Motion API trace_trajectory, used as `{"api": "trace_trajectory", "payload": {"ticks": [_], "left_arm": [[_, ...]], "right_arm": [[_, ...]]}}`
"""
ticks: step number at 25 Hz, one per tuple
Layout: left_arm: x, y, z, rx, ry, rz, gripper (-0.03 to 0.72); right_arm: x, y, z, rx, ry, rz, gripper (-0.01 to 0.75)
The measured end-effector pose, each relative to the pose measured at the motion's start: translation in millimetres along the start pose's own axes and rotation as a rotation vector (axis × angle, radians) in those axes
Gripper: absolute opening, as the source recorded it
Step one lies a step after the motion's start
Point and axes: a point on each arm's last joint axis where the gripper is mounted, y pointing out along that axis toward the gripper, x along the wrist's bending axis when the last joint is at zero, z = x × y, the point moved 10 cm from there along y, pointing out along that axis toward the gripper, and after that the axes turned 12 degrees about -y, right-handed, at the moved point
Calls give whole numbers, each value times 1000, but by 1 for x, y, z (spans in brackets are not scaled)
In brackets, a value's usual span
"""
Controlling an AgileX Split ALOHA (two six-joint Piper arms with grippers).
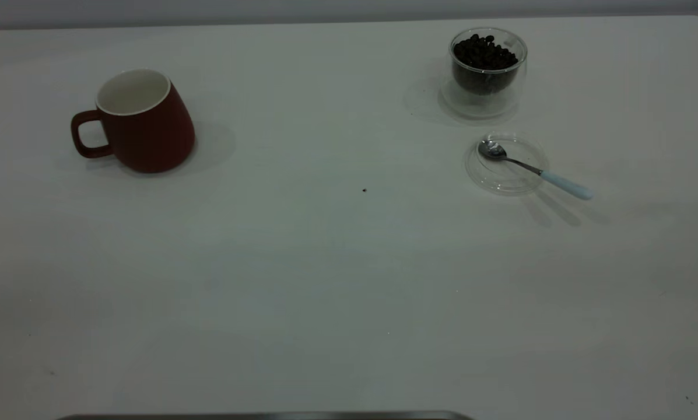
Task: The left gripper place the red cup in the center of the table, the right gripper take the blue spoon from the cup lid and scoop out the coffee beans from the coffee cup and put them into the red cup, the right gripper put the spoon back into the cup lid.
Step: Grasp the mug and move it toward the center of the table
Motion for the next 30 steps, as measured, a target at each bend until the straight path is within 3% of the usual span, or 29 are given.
{"api": "trace_trajectory", "payload": {"ticks": [10,16,23,30], "left_arm": [[-2,4,-5,38,-8,-2,587],[-15,6,-55,73,20,5,587],[-27,68,-106,285,256,2,587],[-36,188,-125,534,489,55,587]], "right_arm": [[0,0,0,0,0,0,523],[0,0,0,0,0,0,523],[0,0,0,0,0,0,523],[0,0,0,0,0,0,523]]}}
